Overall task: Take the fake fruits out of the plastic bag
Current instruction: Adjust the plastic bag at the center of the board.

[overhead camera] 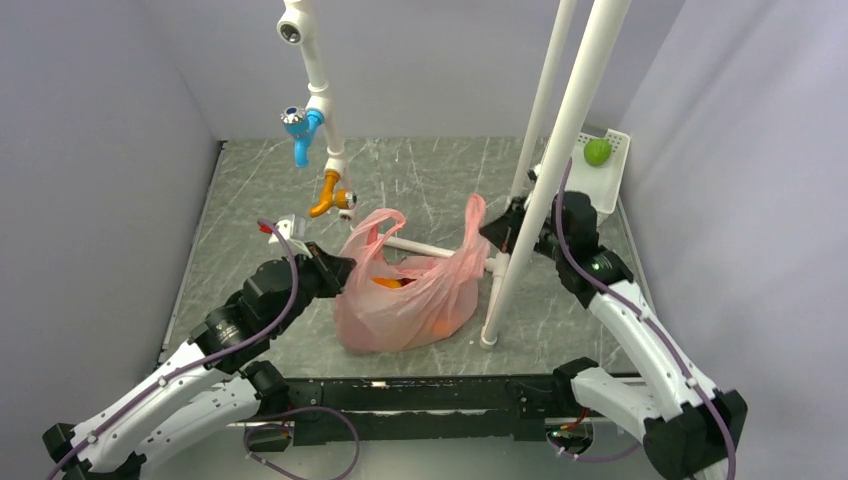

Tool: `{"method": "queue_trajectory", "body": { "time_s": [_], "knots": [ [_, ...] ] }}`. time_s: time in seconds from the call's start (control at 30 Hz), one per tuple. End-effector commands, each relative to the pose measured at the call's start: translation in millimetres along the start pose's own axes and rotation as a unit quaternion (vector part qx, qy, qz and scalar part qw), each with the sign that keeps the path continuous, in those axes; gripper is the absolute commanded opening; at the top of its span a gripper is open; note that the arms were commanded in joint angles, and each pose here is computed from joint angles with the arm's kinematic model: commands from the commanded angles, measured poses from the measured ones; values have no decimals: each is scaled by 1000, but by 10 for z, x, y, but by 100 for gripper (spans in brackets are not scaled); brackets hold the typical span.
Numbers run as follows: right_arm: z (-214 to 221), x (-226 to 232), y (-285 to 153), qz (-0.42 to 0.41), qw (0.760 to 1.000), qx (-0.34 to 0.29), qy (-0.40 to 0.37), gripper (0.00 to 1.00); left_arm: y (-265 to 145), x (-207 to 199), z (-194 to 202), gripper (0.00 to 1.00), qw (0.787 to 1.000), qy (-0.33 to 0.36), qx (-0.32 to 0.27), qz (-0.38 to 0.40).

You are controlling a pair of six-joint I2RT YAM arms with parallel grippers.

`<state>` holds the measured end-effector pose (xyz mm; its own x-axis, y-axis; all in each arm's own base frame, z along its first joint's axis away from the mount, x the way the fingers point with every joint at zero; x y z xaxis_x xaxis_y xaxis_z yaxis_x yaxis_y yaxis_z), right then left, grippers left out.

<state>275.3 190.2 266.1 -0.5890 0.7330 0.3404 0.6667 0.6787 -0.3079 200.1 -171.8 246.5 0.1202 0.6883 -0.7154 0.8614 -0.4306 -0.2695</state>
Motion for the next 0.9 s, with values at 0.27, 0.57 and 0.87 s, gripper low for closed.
{"method": "queue_trajectory", "body": {
  "time_s": [0.27,0.57,0.87],
  "knots": [
    [562,-208,-694,148,982,97,67,7,-22,-365,-151,0,997,-14,-6,72],
    [-288,362,-697,16,998,50,35,65,33,-474,-177,0,997,7,12,81],
    [-781,655,-607,-73,997,-18,9,93,-2,-583,-289,0,994,-17,-12,106]
  ]
}}
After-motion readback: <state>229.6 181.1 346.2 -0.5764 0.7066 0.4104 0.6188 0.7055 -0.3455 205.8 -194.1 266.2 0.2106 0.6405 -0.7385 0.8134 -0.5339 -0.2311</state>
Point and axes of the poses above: each gripper's point midway between its finger pads, its own y axis out along the fingers, its own x axis along the line the jaws close on, z = x × y, the point moved 1 cm from there along -y, back along the fingers, and after that the axes turned 11 degrees about -y, right-handed, at the moved point
